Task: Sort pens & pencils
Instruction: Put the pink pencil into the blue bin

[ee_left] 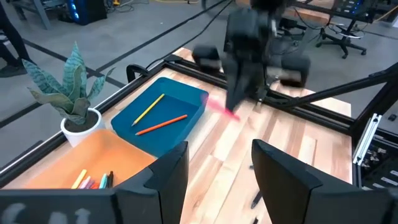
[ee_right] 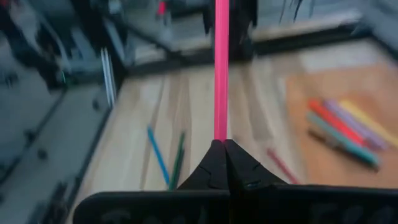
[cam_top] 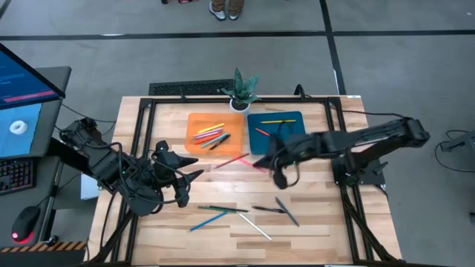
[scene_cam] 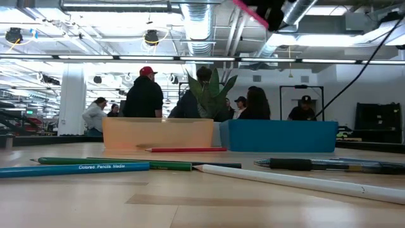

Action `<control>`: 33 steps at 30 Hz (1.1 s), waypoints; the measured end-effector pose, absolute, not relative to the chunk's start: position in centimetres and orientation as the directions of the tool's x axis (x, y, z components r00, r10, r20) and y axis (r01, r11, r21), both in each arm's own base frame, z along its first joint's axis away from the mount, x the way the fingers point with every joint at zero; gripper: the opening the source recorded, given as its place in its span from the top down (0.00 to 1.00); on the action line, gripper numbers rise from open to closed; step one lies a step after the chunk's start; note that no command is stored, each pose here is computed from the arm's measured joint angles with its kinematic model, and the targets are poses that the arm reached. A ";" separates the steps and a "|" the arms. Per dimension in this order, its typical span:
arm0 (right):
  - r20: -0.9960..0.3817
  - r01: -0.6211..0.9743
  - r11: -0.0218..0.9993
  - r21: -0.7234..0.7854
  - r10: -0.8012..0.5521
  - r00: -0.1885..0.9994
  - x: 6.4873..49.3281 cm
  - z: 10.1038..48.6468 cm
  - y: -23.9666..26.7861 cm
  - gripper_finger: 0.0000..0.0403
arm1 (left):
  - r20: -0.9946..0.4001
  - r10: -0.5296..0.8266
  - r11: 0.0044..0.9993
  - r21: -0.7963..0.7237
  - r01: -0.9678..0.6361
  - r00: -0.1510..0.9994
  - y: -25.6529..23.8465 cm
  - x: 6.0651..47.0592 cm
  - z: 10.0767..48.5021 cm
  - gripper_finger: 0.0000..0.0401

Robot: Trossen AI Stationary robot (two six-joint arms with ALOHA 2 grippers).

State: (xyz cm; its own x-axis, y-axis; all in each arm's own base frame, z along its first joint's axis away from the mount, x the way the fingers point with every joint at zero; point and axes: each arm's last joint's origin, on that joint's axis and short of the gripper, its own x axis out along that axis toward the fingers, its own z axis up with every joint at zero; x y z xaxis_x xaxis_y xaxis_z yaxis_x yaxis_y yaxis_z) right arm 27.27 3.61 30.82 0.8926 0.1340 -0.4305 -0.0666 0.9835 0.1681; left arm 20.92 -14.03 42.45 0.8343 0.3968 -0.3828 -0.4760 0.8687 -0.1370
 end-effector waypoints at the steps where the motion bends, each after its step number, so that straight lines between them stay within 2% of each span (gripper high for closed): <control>1: -0.398 -0.056 0.983 0.174 0.123 0.909 26.9 31.5 3.2 1.00 | -0.383 0.397 0.869 -0.137 -0.476 0.834 -14.0 20.9 42.4 0.58; 3: -0.351 -0.036 0.983 0.179 0.098 0.931 25.8 32.6 2.3 1.00 | -0.383 0.397 0.869 -0.136 -0.476 0.834 -14.0 20.9 42.4 0.58; 11: 0.006 -0.039 0.981 0.193 0.038 0.999 21.4 38.4 0.2 1.00 | -0.383 0.397 0.871 -0.128 -0.474 0.834 -14.0 20.9 42.4 0.58; 17: 0.270 -0.119 0.980 0.158 0.073 0.960 17.8 41.9 -0.1 1.00 | -0.383 0.398 0.876 -0.110 -0.469 0.834 -14.0 20.9 42.4 0.58; 21: 0.397 -0.139 0.981 0.133 0.076 0.915 15.8 43.5 0.0 0.98 | -0.378 0.406 0.878 -0.091 -0.469 0.832 -14.0 20.9 42.4 0.58; 28: 0.451 -0.137 0.984 0.112 0.072 0.889 14.4 44.2 -0.1 0.99 | -0.377 0.407 0.884 -0.068 -0.463 0.832 -14.0 20.9 42.4 0.58; 33: 0.287 0.065 0.992 0.106 -0.093 0.953 15.0 42.6 -1.4 0.99 | -0.379 0.408 0.884 -0.063 -0.463 0.830 -14.0 20.9 42.4 0.58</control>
